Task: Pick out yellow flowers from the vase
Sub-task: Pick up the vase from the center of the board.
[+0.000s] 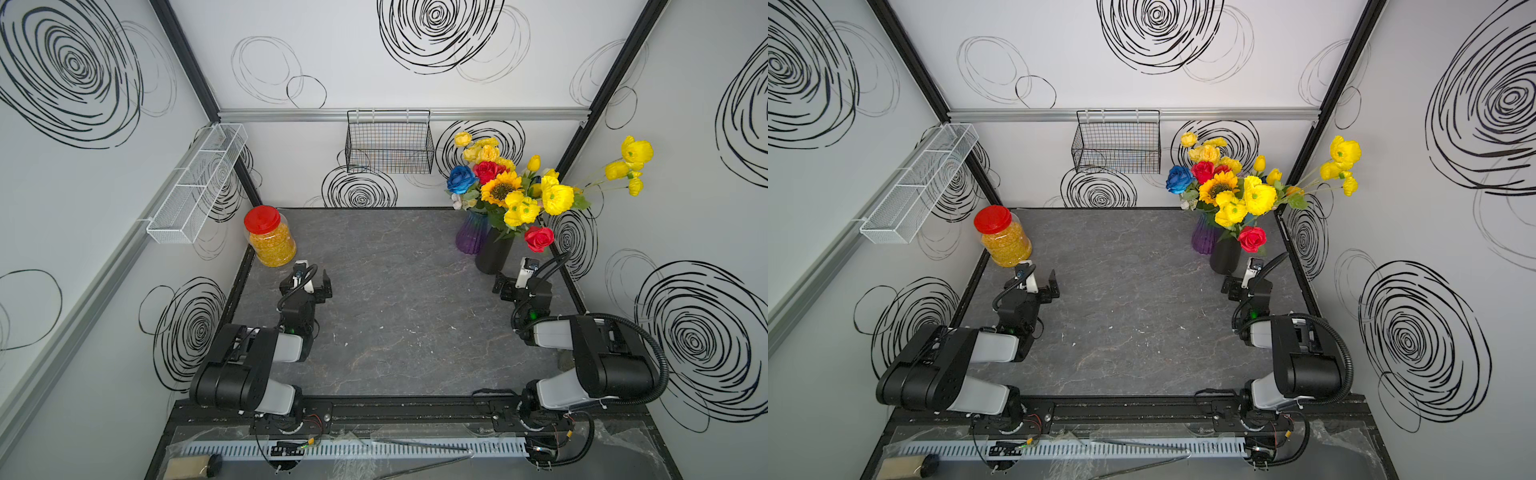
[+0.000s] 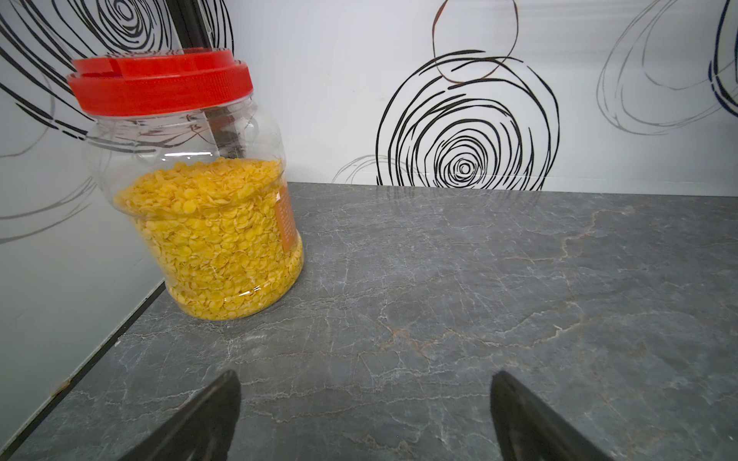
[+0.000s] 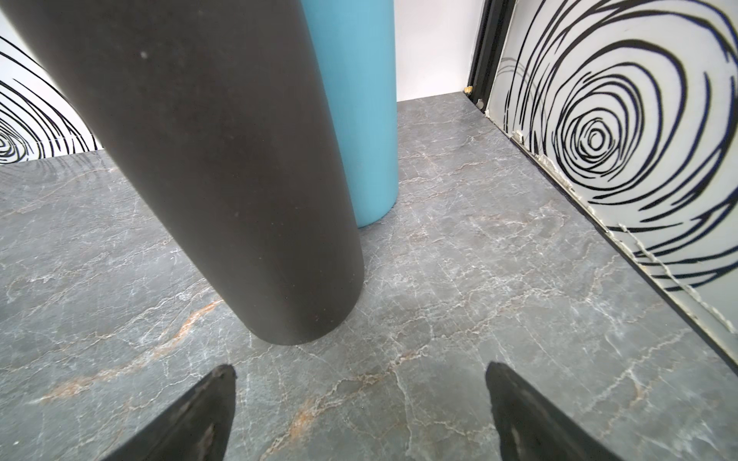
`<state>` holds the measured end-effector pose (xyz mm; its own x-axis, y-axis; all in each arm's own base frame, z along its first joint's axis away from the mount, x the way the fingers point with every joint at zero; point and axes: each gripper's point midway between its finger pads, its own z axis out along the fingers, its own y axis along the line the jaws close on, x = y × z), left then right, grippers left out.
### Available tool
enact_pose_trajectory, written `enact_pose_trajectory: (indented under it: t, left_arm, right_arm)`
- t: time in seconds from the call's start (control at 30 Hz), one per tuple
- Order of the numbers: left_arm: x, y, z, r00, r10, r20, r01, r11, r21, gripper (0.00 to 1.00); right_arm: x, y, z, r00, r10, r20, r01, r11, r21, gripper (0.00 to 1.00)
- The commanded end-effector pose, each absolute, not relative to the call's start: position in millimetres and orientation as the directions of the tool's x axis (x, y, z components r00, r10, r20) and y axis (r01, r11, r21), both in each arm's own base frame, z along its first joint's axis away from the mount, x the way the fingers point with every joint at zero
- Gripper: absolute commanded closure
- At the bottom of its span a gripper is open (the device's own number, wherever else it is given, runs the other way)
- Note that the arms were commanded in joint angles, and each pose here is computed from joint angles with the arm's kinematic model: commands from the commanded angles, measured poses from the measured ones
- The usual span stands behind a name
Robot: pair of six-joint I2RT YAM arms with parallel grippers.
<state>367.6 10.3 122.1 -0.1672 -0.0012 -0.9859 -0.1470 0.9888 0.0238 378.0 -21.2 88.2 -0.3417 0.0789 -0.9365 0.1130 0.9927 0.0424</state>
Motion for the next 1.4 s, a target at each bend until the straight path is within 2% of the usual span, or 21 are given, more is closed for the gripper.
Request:
enact_pose_trajectory:
  t: [0.0,0.37,0.43,0.5,0.57,0.7,0.83,0.97,1.03,1.13,1.2,1.33,1.37]
  left_arm:
    - [373,12,139,-0.113,0.005,-0.994,-0.148,0.989,0.022,0.01]
    - [373,7,141,-0.101,0.002,-0.995,-0.101,0.995,0.012,0.01]
    - [365,-10,154,-0.073,0.054,-0.996,-0.024,0.998,0.055,0.01]
    - [357,-13,169,-0.088,0.085,-0.992,-0.085,0.992,0.093,0.01]
    - [347,-27,190,-0.046,0.112,-0.993,-0.068,0.991,0.115,0.01]
    - [333,-53,224,-0.019,0.084,-0.996,-0.030,0.996,0.085,0.01]
    - [327,-71,239,-0.091,-0.029,-0.995,0.023,0.999,-0.031,0.01]
    - [321,-63,243,-0.185,-0.260,-0.948,-0.082,0.965,-0.248,0.01]
    - [316,-62,244,-0.203,-0.314,-0.928,-0.095,0.949,-0.300,0.01]
    - [306,-65,242,-0.188,-0.415,-0.890,-0.064,0.910,-0.410,0.01]
    - [297,-47,234,-0.141,-0.519,-0.843,-0.148,0.853,-0.501,0.01]
    - [294,-45,225,-0.113,-0.562,-0.820,-0.051,0.827,-0.560,0.01]
    - [295,-48,223,-0.121,-0.562,-0.818,-0.025,0.826,-0.564,0.01]
  right_arm:
    - [382,-22,103,-0.295,0.077,-0.952,0.113,0.993,0.045,0.00]
    - [382,-21,104,-0.292,0.076,-0.953,0.110,0.993,0.046,0.00]
    - [383,-15,107,-0.300,0.057,-0.952,0.069,0.997,0.038,0.00]
    - [385,-3,116,-0.334,0.019,-0.942,0.014,1.000,0.015,0.00]
    - [383,5,129,-0.337,-0.006,-0.941,0.000,1.000,-0.006,0.00]
    - [369,34,158,-0.285,-0.045,-0.958,-0.073,0.997,-0.025,0.00]
    - [355,66,191,-0.243,-0.043,-0.969,-0.192,0.981,0.004,0.00]
    - [339,75,224,-0.237,0.086,-0.968,-0.228,0.963,0.141,0.00]
    - [331,75,234,-0.226,0.141,-0.964,-0.228,0.954,0.193,0.00]
    - [323,66,240,-0.196,0.245,-0.950,-0.187,0.941,0.282,0.00]
    - [320,59,236,-0.174,0.281,-0.944,-0.165,0.937,0.309,0.00]
    - [322,24,223,-0.088,0.373,-0.924,-0.009,0.927,0.375,0.00]
    - [322,21,222,-0.080,0.365,-0.928,-0.013,0.930,0.367,0.00]
